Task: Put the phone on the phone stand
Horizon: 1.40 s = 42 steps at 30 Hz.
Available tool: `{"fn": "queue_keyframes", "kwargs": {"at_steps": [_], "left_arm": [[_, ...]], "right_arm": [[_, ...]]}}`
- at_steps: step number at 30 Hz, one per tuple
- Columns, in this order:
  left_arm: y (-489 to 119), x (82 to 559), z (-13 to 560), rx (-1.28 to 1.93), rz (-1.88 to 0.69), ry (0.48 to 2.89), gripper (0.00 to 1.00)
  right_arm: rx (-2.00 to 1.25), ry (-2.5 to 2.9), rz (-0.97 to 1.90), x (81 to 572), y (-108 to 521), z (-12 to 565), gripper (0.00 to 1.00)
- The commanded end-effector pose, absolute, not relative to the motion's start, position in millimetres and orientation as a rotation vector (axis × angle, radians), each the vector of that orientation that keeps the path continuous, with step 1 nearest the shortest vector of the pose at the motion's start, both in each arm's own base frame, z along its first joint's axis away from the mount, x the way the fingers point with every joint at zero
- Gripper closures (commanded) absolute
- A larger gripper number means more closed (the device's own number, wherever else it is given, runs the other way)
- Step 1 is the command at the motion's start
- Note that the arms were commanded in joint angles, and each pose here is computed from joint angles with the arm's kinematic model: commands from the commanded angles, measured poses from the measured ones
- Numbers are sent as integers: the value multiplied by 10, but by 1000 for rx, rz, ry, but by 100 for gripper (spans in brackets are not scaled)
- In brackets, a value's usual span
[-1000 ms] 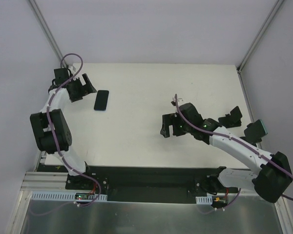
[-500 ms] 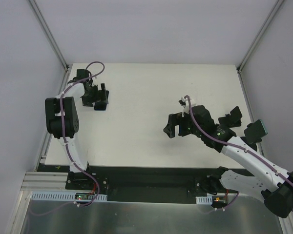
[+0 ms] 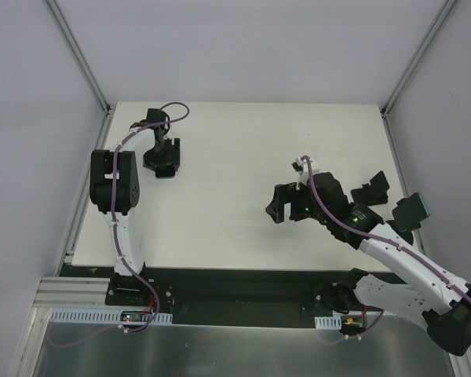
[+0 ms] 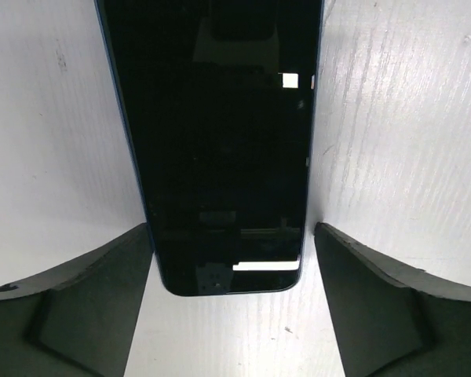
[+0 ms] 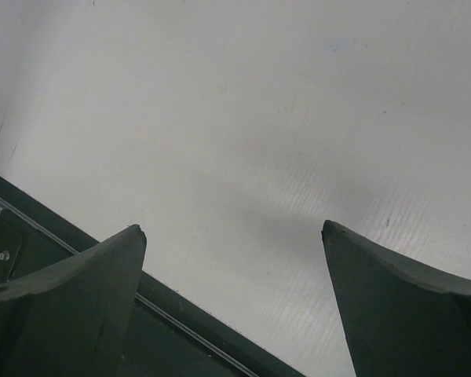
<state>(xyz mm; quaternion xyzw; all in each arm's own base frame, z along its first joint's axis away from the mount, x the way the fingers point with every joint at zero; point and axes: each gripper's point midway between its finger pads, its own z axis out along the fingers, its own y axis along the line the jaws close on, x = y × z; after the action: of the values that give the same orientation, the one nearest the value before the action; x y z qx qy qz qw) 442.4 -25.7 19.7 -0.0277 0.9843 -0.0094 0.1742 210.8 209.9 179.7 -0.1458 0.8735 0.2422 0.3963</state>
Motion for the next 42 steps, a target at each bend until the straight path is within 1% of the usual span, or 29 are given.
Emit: {"fn": "queue_keyframes", "kwargs": {"at_steps": [1,4,5,7,11,12,16,17,20,24,27,30,32,33,34,35,37,38,39,40,41,42], "left_arm": [[-191,4294,78,-80,21,2868,36],[-205,4265,69,-73,14,2881,59],[-224,4243,74,-63,9,2890,62],[-246,4217,65,-49,6,2905,64],[-370,4148,82,-6,-23,2936,80],[-481,4122,98,19,-65,2941,82],[-996,3982,259,11,-400,2925,83],[-1197,3865,258,12,-560,2935,84],[-1567,3692,213,26,-725,2954,87],[-1954,3509,147,66,-788,2991,93],[-2211,3447,192,58,-892,2973,99],[-2366,3389,256,25,-971,2956,100],[-2428,3347,289,2,-1013,2959,100],[-2470,3329,290,8,-1017,2956,100],[-2500,3320,320,12,-1026,2947,100],[-2531,3286,336,25,-1045,2946,100],[-2587,3240,390,52,-1066,2936,100],[-2579,3224,376,56,-1045,2937,100],[-2594,3215,396,70,-1041,2930,100],[-2615,3200,386,87,-1037,2931,100],[-2637,3194,408,91,-1055,2928,100],[-2648,3185,394,84,-1068,2935,100]], "right_arm": [[-315,2211,598,2126,2041,1823,4],[-294,2222,592,2123,2024,1808,4],[-285,2224,595,2120,2022,1814,4],[-279,2232,591,2107,2011,1810,4],[-257,2231,583,2111,1982,1818,4],[-253,2231,583,2113,1981,1814,4],[-235,2253,578,2106,1976,1761,4],[-234,2259,580,2102,1985,1745,4],[-205,2282,600,2091,2013,1695,4],[-131,2303,648,2090,2079,1641,4],[-42,2300,687,2156,2151,1626,4],[73,2287,688,2303,2204,1621,3],[164,2277,666,2464,2226,1610,3],[270,2272,695,2560,2231,1614,3],[303,2245,762,2663,2323,1670,2],[358,2269,771,2770,2375,1550,1],[482,2248,849,3047,2435,1604,5],[523,2303,822,3167,2476,1387,7],[550,2273,847,3367,2521,1511,9],[543,2302,926,3411,2663,1511,9],[543,2349,934,3502,2764,1320,11],[526,2355,967,3580,2851,1334,13]]}}
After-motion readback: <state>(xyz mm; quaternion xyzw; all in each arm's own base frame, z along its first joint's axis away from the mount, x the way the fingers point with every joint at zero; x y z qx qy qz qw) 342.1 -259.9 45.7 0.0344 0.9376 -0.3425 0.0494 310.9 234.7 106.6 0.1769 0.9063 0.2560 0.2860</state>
